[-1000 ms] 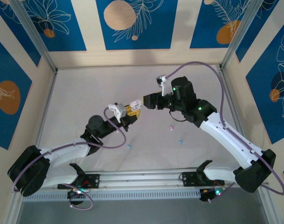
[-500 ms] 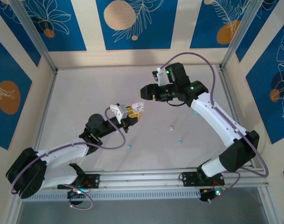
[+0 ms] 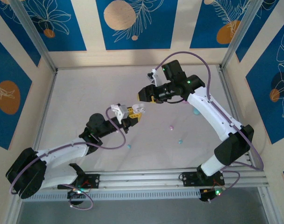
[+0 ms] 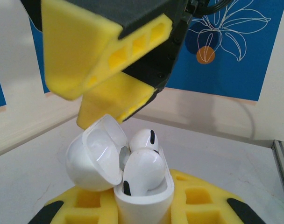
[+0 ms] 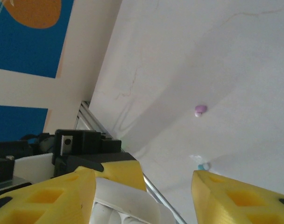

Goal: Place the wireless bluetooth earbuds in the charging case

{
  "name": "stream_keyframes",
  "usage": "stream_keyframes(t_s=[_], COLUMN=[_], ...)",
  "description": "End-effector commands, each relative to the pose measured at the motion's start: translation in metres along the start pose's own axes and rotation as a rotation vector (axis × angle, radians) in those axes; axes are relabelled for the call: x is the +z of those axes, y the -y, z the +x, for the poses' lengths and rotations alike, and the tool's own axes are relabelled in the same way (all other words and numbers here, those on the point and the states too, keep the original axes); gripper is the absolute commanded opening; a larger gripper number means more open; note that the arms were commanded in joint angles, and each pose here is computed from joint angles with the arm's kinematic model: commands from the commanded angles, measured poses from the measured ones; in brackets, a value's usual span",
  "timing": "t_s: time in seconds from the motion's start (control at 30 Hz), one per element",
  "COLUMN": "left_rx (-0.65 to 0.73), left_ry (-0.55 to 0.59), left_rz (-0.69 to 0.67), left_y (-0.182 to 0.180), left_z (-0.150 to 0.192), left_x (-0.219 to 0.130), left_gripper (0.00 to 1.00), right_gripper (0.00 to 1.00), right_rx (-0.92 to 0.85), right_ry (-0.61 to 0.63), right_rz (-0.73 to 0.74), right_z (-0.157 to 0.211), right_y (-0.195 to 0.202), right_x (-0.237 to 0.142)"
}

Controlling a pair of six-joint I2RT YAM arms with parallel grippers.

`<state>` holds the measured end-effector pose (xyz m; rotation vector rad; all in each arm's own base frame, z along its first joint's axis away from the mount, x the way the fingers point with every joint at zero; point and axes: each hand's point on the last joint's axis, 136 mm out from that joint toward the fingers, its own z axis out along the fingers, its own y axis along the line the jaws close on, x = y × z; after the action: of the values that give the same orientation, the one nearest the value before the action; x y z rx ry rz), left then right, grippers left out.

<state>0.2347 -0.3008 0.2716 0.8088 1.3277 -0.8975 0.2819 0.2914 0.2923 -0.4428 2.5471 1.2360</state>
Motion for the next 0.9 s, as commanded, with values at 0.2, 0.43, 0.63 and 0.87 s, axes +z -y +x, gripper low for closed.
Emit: stream_keyframes(t_s=[0.2,0.43,0.63,0.87], left_rx=[0.051,0.041,0.043,0.044], left_ry=[0.082,0.084,0.082,0.077], left_rz=[0.044,0.026,-0.01,-0.021], left_y=[0.009,0.006,0.0,-0.002], left_z=[-0.034,-0.035,-0.034,-0.032], left_x=[0.003,0.002,0.0,0.002], left_gripper=[0.0,0.0,0.0,0.0], right_gripper=[0.56,0.54,0.52,0.51], right_rx=[0.001,-0.008,-0.007,-0.004], right_ry=[-0.101,-0.133,-0.134,-0.144], right_rz=[0.017,-0.018,-0.073,-0.098], right_z=[0.022,0.029,0.036,0.044], right_y=[0.007,0.002,-0.005,-0.006], right_x=[0.004,0.001,-0.007,-0.011])
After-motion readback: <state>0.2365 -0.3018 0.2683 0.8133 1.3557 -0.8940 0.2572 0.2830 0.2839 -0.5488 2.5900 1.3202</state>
